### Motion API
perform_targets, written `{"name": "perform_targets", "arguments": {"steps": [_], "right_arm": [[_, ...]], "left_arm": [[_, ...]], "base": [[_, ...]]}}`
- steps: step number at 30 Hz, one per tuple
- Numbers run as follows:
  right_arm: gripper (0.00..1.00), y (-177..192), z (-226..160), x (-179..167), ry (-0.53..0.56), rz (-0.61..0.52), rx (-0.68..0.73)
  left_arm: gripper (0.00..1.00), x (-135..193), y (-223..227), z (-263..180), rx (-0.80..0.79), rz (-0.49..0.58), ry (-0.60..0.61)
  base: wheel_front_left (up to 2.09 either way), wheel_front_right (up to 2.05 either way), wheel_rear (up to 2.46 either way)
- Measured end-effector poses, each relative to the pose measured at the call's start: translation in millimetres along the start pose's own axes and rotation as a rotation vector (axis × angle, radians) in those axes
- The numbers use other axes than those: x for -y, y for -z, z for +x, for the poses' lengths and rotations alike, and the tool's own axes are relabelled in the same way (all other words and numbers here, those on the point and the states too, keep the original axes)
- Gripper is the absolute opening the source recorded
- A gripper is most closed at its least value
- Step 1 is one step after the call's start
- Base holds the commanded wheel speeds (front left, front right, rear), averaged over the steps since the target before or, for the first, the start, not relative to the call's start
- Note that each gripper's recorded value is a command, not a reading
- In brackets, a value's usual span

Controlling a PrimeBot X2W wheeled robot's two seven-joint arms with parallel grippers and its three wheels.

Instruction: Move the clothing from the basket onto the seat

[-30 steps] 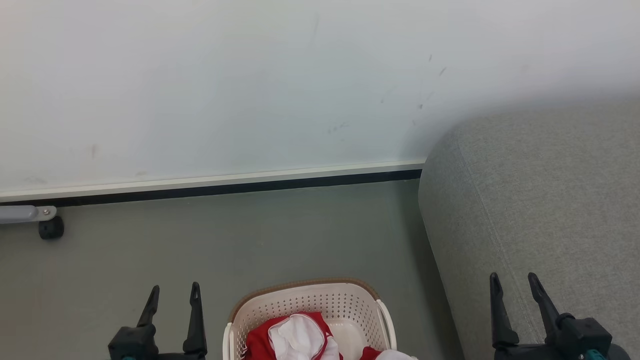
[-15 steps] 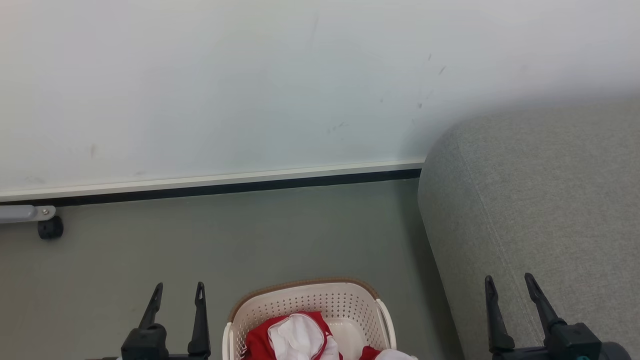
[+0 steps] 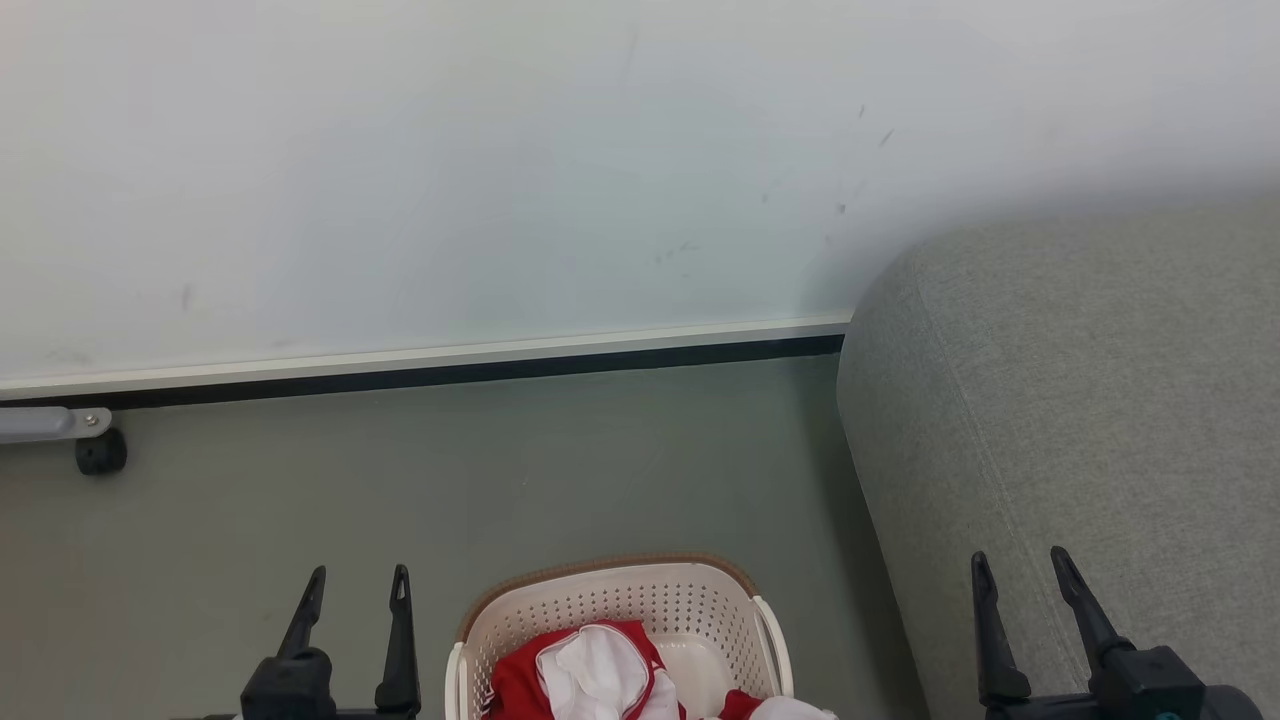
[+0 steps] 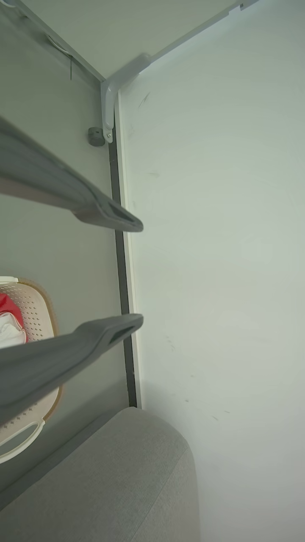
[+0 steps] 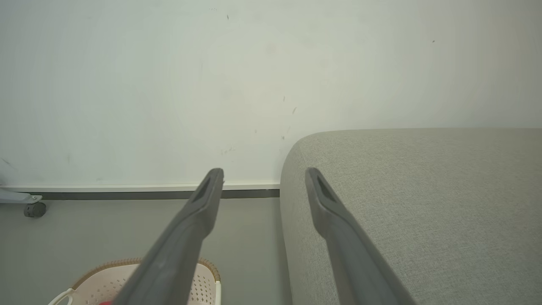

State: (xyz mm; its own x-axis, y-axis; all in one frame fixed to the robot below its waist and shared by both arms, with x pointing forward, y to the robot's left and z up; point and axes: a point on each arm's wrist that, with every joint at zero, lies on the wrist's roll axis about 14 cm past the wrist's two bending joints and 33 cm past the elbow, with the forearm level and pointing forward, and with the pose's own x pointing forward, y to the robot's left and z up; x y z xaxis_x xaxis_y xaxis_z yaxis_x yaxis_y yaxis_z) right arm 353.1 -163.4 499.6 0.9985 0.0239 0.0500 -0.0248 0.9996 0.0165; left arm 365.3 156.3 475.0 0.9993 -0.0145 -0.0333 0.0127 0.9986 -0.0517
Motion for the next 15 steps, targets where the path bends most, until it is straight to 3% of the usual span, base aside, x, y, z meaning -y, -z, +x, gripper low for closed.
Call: {"name": "perform_targets", "arguments": {"steps": [15], "right_arm": [[1.0,11,14,8,0.028,0.012,-0.029]], "left_arm": [[1.0,17,20,15,-0.058,0.004,0.071]], "base": [[0.0,0.0,0.0]]}}
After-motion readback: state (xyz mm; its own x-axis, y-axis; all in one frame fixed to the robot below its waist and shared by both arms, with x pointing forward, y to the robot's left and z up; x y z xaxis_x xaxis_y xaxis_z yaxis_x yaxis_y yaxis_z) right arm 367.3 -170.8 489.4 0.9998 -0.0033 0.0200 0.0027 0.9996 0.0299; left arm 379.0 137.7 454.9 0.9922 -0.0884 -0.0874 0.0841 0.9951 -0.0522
